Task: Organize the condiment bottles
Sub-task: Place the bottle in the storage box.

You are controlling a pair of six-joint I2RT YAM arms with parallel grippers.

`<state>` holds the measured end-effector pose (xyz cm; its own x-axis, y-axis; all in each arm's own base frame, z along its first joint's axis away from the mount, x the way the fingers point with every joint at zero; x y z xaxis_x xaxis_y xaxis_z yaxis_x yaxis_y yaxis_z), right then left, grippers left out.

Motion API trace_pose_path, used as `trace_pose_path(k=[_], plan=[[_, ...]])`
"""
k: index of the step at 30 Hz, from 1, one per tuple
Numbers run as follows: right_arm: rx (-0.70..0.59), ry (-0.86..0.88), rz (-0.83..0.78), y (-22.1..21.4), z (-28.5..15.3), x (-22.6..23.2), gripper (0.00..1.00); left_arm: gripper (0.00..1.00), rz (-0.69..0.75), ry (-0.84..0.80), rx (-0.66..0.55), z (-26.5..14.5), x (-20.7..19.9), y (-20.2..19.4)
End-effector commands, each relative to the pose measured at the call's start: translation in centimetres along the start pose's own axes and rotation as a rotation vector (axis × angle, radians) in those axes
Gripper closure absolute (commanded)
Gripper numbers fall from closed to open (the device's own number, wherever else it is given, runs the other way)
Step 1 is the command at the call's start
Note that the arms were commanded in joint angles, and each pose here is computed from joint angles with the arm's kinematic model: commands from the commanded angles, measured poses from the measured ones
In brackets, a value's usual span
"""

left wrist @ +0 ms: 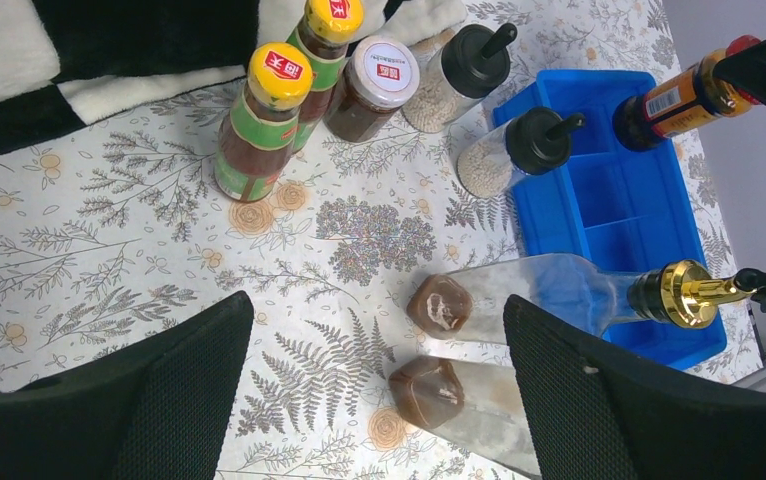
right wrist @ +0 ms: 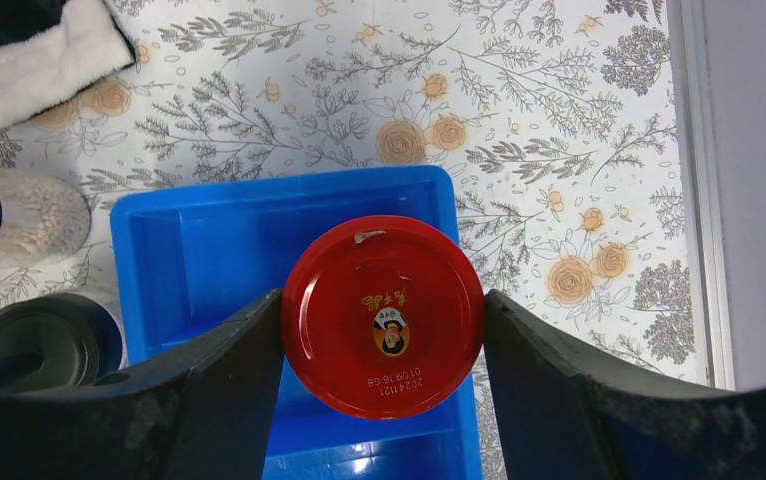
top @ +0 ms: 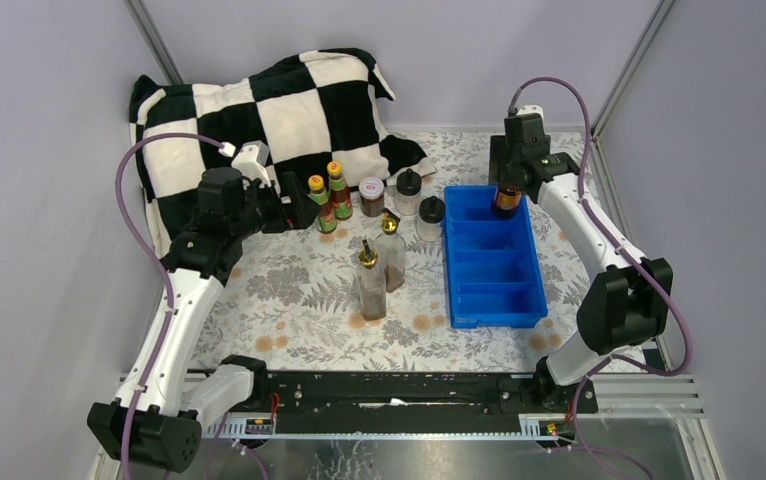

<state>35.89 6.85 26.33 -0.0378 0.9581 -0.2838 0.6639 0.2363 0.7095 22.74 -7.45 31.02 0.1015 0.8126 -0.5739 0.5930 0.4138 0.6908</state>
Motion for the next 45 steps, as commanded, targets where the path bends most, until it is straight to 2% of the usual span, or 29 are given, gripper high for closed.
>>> trace_pose_path(k=[1, 11, 36, 39, 45], plan=[[-0.167, 0.0, 0.086, 3.0, -0.4, -0.9, 0.48, 0.01, -0.009, 0.003, -0.004, -0.6, -0.1, 0.0], [-0.127, 0.061, 0.1, 2.3, 2.5, 0.4, 0.48, 0.01, -0.019, 0.004, -0.005, -0.5, -0.2, 0.2], [0.012, 0.033, 0.096, -1.6, 7.5, 2.3, 0.45, 0.01, -0.022, 0.013, 0.03, 0.8, 0.6, -0.5], [0.028, 0.033, 0.096, -1.9, 7.9, 2.5, 0.43, 0.01, -0.021, 0.03, 0.029, 1.0, 0.8, -0.5], [0.048, 0.041, 0.101, -2.2, 8.2, 2.7, 0.28, 0.01, -0.024, 0.048, 0.028, 1.4, 1.0, -0.2]])
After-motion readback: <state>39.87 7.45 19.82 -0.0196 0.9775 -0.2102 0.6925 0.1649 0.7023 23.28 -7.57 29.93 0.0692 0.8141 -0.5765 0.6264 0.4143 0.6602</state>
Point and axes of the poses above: each gripper's point midway between its finger pads, its own z axis out along the fingers, its own x axis along the line the jaws close on, y = z × x, the point moved 9 cm from there along -z, back along the fingers, and after that the axes turned 12 degrees about -z, right-handed, at the moved point
